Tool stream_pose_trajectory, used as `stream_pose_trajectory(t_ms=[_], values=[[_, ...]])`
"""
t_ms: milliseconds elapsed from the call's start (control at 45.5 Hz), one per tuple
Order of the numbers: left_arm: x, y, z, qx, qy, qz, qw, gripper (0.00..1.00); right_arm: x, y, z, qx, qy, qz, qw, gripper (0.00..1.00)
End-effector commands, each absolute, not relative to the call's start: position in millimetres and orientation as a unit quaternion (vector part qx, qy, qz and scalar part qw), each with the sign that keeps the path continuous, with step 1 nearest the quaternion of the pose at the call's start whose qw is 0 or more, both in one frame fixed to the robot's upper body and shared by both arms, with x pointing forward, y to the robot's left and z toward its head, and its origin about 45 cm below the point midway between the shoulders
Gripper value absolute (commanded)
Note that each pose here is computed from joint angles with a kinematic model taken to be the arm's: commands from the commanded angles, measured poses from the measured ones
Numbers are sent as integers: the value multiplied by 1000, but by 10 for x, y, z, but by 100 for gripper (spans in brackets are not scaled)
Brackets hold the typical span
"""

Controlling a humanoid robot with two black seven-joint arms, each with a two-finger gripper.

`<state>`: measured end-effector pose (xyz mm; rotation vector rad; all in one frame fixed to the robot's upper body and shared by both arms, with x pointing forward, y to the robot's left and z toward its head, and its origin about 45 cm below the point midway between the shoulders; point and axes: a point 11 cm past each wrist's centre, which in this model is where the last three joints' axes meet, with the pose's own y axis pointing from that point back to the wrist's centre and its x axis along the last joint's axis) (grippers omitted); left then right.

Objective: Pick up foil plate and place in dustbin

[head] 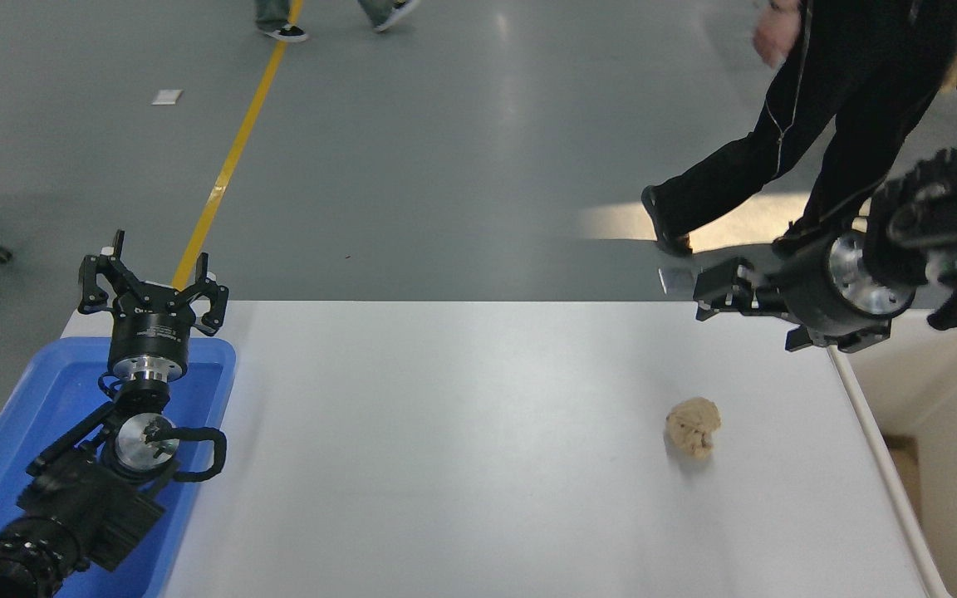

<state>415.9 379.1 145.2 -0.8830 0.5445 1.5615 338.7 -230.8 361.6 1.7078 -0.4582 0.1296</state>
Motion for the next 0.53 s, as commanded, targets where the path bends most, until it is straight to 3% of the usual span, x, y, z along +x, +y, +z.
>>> stream_pose_trajectory(t_ms=[0,505], values=[[4159,3790,1452,-380,234,671,592,99,3227,-1872,3959,764,-148,85,622,100],[4159,3792,1453,-380,234,671,592,99,3202,-1685,3917,778,-175,38,602,100]])
